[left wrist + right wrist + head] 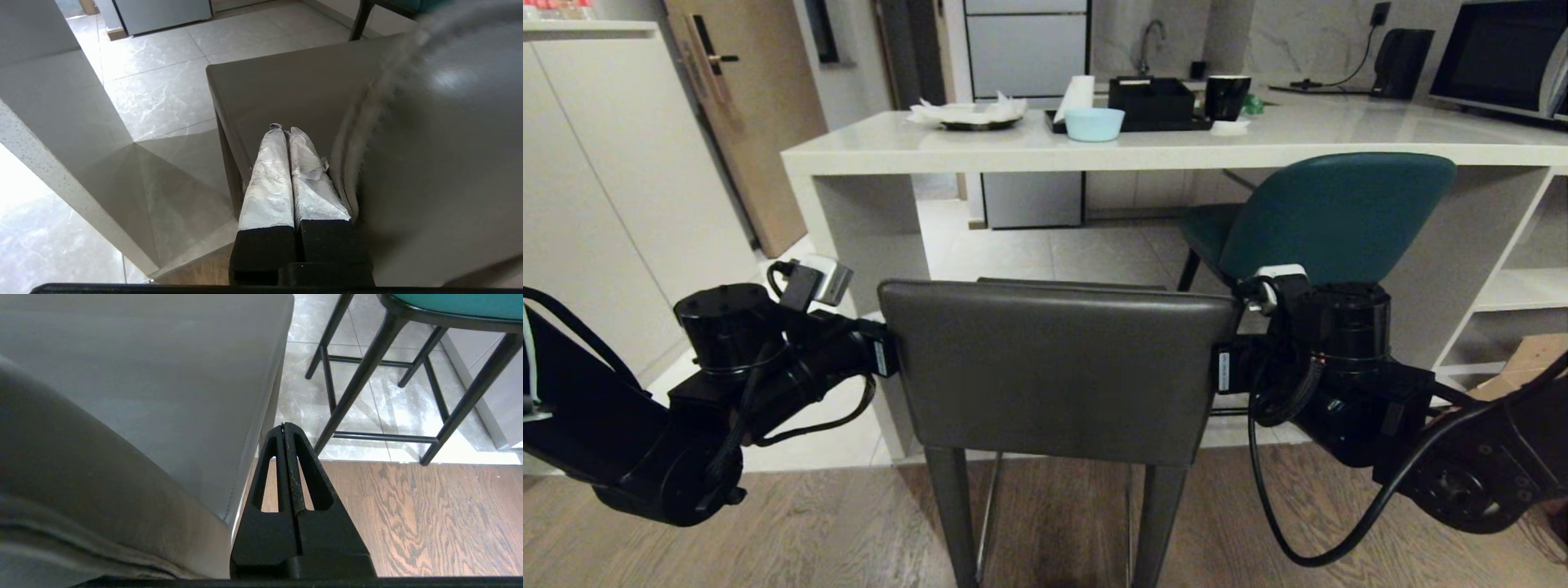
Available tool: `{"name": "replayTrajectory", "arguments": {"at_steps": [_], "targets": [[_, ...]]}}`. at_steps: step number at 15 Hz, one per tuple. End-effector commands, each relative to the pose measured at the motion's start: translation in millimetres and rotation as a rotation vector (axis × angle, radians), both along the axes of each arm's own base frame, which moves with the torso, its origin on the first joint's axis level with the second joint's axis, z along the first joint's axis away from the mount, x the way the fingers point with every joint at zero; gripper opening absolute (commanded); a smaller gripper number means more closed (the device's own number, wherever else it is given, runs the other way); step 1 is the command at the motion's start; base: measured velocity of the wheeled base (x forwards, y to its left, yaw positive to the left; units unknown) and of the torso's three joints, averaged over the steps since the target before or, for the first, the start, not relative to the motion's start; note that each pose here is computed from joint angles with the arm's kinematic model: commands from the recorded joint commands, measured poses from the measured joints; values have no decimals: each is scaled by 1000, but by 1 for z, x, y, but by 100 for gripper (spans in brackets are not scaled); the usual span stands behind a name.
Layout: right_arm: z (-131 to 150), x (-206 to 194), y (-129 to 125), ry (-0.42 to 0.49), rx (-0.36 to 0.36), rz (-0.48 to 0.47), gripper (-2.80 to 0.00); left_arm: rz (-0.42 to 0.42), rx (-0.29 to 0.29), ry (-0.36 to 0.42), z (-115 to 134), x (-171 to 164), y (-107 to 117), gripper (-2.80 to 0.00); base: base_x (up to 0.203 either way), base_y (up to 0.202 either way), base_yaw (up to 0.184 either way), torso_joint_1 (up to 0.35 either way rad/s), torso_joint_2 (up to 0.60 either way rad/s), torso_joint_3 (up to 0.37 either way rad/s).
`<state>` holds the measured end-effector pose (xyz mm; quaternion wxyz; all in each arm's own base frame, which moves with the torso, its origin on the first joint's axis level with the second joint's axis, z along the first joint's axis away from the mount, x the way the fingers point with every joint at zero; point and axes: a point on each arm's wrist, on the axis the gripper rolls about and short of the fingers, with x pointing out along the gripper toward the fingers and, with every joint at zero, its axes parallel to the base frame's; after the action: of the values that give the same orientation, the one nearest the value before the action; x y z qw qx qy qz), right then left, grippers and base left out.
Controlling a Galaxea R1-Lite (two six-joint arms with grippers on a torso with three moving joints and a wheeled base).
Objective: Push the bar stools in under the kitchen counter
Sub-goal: Push the gray chair back under the dining table
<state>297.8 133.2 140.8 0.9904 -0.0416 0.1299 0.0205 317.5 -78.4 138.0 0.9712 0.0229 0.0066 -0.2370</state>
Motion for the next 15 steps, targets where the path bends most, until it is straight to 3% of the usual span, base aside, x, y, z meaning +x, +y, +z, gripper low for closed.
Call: {"name": "replayTrajectory", "arguments": {"at_steps": [1, 7, 11, 15], "targets": [[1, 5, -2, -11, 1, -14, -280, -9, -2, -7, 3, -7, 1, -280, 0, 0, 0, 0, 0, 0], [-2, 13, -4, -8, -22, -24, -280, -48, -1, 9, 2, -20, -8, -280, 0, 0, 0, 0, 0, 0], [-2, 3, -6, 1, -26, -18, -280, 1, 9, 42, -10, -9, 3, -280, 0, 0, 0, 0, 0, 0], [-16, -4, -12, 27, -38, -23, -280, -13, -26, 30, -13, -15, 0, -280, 0, 0, 0, 0, 0, 0]]}}
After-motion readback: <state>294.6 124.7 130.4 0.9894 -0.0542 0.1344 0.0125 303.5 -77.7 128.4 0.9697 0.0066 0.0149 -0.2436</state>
